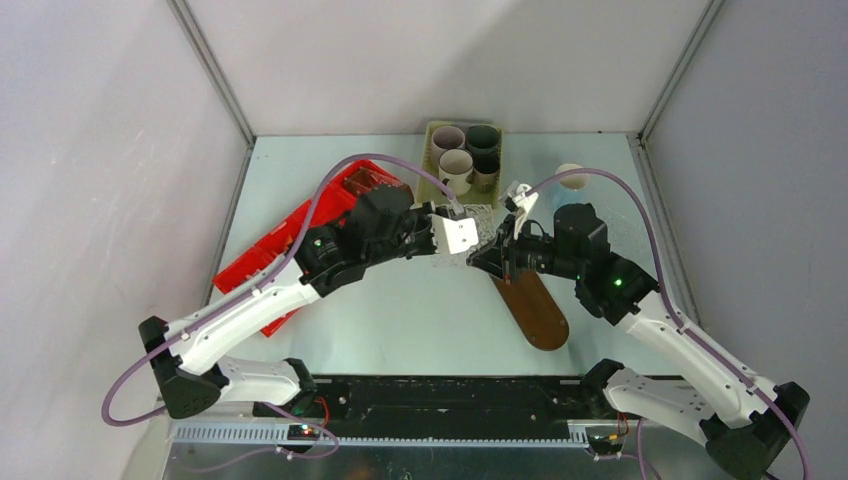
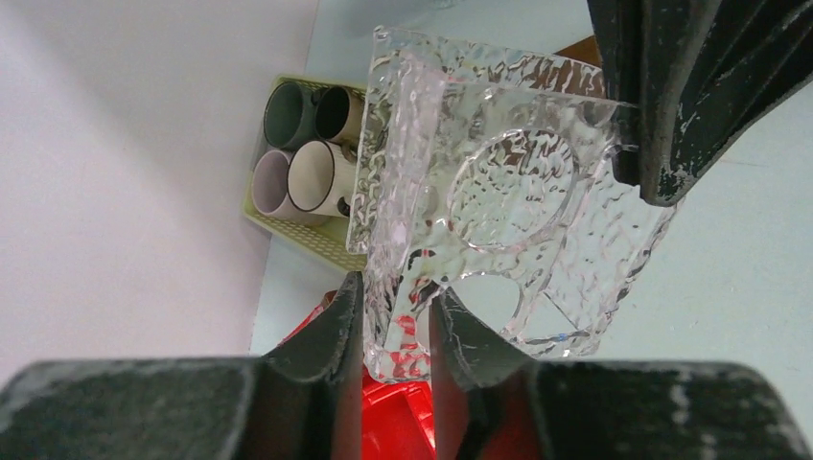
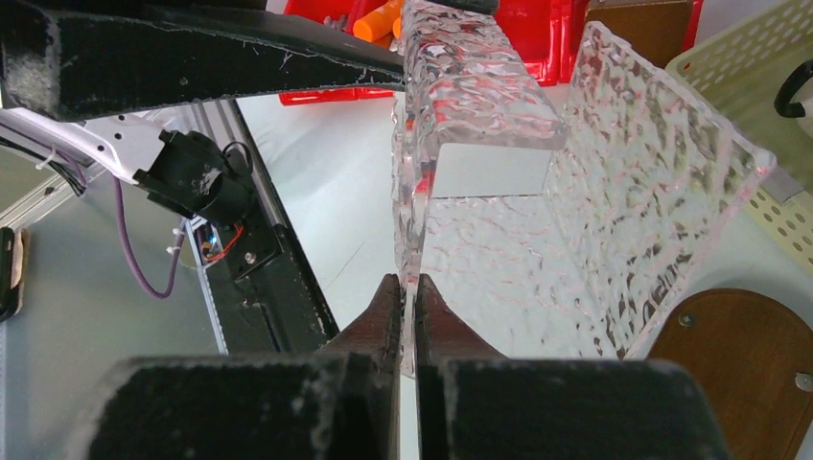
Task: Prepare toiletry sets of a toothbrush and toothpaste on the tray
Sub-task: Adjust the toothpaste holder.
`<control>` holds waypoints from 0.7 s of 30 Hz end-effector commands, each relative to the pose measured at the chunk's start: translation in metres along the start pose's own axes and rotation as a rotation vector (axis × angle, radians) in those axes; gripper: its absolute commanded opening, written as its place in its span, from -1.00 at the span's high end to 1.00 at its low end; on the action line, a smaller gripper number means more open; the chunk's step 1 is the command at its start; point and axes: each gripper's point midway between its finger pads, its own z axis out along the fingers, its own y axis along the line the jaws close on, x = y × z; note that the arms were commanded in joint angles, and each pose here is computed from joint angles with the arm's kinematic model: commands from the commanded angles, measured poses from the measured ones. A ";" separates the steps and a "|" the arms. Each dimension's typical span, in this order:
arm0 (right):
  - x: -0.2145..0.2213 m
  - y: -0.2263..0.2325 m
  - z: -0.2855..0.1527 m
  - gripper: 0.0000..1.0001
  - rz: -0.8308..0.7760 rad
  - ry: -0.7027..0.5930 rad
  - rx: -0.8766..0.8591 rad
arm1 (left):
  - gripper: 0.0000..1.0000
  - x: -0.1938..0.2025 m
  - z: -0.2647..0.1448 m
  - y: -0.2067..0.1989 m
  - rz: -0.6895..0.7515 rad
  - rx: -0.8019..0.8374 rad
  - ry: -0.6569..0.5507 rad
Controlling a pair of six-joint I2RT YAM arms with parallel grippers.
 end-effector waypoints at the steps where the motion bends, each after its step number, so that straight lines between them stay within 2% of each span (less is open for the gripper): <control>1: -0.039 0.010 -0.007 0.95 -0.093 -0.112 -0.015 | 0.68 -0.023 -0.009 0.013 -0.054 -0.048 -0.079; 3: -0.043 0.006 -0.010 0.87 -0.094 -0.130 0.015 | 0.82 -0.019 -0.009 0.011 -0.087 -0.060 -0.075; 5: -0.049 -0.003 -0.013 0.66 -0.091 -0.158 0.079 | 0.96 -0.015 -0.010 0.016 -0.138 -0.105 -0.063; 9: -0.061 -0.018 -0.021 0.03 -0.061 -0.218 0.195 | 1.00 -0.012 -0.010 0.027 -0.287 -0.200 -0.063; 11: -0.067 -0.027 -0.026 -0.15 -0.041 -0.249 0.261 | 1.00 -0.010 -0.010 0.031 -0.378 -0.246 -0.060; 15: -0.073 -0.046 -0.036 -0.35 0.020 -0.304 0.405 | 1.00 -0.003 -0.009 0.041 -0.577 -0.353 -0.039; 21: -0.062 -0.059 -0.035 -0.43 0.106 -0.312 0.570 | 1.00 0.009 0.002 0.046 -0.855 -0.469 0.031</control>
